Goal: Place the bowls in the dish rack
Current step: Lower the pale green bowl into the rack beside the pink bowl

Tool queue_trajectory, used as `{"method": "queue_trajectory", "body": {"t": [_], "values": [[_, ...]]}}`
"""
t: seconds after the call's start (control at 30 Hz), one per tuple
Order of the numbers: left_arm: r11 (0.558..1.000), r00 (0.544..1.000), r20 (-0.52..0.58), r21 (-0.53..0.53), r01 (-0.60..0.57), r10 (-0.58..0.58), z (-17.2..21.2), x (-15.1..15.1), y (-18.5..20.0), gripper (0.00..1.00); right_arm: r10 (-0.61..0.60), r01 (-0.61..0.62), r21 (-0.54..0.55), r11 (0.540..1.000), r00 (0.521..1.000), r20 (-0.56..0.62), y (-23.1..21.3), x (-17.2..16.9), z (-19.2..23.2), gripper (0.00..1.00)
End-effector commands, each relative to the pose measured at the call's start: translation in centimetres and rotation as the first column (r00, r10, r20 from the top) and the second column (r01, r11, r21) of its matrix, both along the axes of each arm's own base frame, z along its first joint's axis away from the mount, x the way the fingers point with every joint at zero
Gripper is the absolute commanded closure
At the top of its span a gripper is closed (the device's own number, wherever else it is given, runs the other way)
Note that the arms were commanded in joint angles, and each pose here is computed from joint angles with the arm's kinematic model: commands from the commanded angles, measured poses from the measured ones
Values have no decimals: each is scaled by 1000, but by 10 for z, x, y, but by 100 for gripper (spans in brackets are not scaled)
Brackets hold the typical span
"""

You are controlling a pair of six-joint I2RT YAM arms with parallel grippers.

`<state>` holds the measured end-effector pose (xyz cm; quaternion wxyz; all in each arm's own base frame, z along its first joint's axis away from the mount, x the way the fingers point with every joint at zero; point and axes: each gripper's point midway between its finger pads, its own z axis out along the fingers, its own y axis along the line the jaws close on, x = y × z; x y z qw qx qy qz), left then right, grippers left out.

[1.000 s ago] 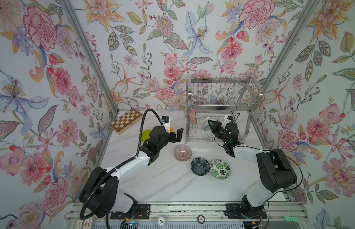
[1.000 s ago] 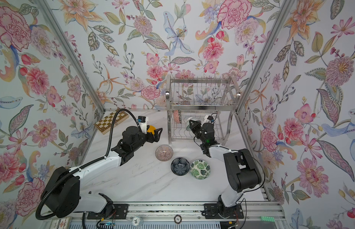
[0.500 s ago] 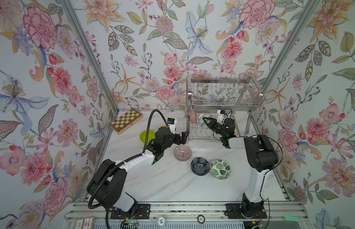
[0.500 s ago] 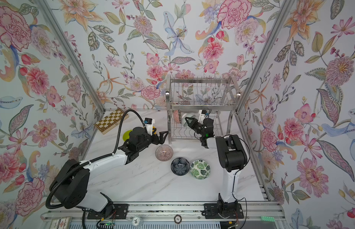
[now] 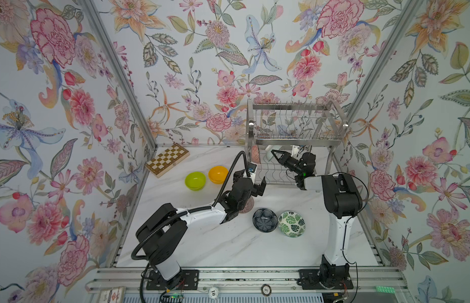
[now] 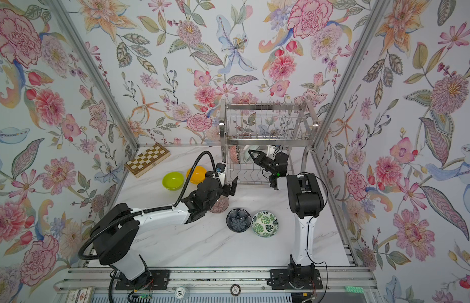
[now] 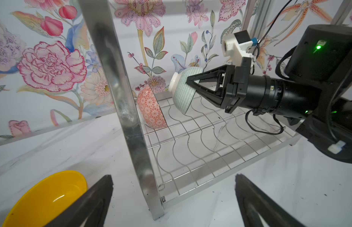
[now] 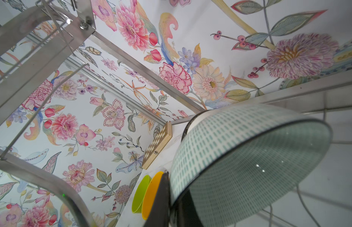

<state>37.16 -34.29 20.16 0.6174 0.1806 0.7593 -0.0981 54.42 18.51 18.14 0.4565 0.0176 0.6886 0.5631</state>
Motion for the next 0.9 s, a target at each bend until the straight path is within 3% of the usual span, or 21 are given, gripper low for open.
{"method": "queue_trajectory", "body": {"t": [0.0,0.23,0.43,0.87], "values": [[988,987,124,101,-115,103,17,6,-2,1,74,-75,3,997,986,149,7,-2,35,100],[965,984,136,220,-146,118,5,11,-18,1,116,-117,-2,993,985,129,8,8,20,100],[899,973,160,382,-214,164,-10,21,-21,1,151,-153,2,988,980,127,13,12,14,100],[873,982,107,449,-189,157,-35,16,-14,1,233,-231,-40,972,971,57,28,22,-5,100]]}}
